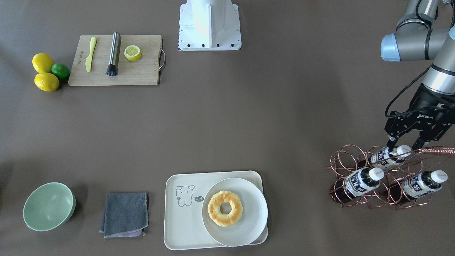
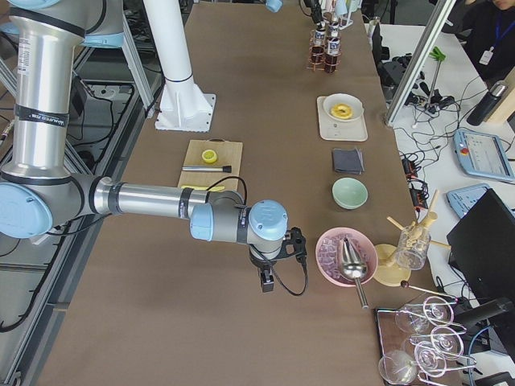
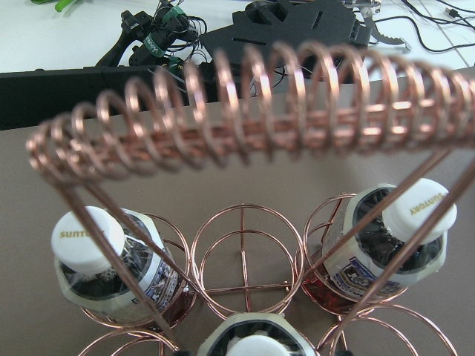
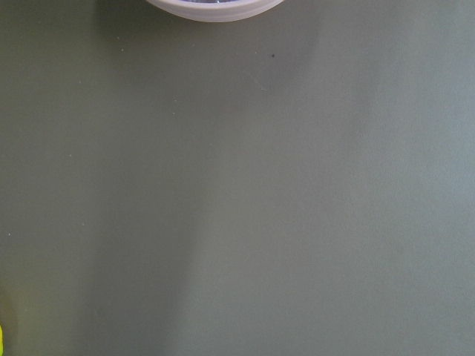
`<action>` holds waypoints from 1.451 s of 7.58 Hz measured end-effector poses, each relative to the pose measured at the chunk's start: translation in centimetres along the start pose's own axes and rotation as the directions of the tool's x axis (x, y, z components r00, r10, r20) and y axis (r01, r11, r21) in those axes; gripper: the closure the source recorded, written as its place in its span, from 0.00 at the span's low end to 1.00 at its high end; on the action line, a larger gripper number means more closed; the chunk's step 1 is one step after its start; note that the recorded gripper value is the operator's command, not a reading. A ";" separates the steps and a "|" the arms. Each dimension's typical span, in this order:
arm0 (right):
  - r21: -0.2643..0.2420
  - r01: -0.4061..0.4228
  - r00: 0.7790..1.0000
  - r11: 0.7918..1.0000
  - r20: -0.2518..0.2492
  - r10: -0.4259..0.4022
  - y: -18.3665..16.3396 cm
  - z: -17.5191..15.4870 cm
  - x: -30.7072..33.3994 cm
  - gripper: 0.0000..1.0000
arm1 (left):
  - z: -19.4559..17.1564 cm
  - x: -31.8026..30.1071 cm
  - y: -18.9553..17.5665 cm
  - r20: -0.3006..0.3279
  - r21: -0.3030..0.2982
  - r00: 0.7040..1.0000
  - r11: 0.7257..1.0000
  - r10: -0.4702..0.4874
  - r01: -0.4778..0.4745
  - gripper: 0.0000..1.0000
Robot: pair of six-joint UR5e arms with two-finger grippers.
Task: Place tea on tray
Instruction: 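Reach the left gripper down into the copper rack and grasp a tea bottle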
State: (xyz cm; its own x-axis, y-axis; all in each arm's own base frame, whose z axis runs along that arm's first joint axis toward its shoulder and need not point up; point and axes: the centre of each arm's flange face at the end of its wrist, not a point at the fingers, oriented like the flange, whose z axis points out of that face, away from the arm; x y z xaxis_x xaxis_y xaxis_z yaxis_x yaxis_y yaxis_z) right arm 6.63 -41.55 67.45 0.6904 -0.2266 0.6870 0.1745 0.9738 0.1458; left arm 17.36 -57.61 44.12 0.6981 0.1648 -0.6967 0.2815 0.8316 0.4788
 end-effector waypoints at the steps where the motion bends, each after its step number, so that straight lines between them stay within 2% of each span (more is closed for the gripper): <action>1: 0.000 0.000 1.000 1.000 0.000 0.000 0.0 0.0 0.0 0.00 | 0.1 0.0 0.0 0.001 0.000 1.000 1.000 0.000 0.000 0.69; 2: 0.000 0.000 1.000 1.000 0.000 0.000 0.0 0.0 0.0 0.00 | 0.1 -0.1 0.2 0.001 -0.001 1.000 1.000 0.001 -0.001 1.00; 7: 0.000 0.001 1.000 1.000 0.000 -0.001 0.0 0.0 0.0 0.00 | -1.3 0.2 -0.1 -0.015 0.005 1.000 1.000 0.013 -0.013 1.00; 9: 0.001 0.002 1.000 1.000 -0.001 -0.002 -0.1 0.0 0.0 0.00 | -4.5 0.4 -1.8 -0.048 -0.008 0.999 1.000 -0.008 0.008 1.00; 11: 0.001 0.002 1.000 1.000 -0.001 -0.002 -0.1 -0.1 0.0 0.00 | -9.8 0.0 -4.2 -0.049 -0.021 0.999 1.000 0.012 -0.013 1.00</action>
State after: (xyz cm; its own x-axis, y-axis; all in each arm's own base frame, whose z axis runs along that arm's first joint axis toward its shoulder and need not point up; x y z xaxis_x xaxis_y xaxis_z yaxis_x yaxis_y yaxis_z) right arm 6.64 -41.61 67.36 0.6905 -0.2287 0.6862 0.1751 0.9733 0.1482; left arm 9.69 -55.96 36.88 0.6682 0.2006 -0.7165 0.2584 0.8405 0.4763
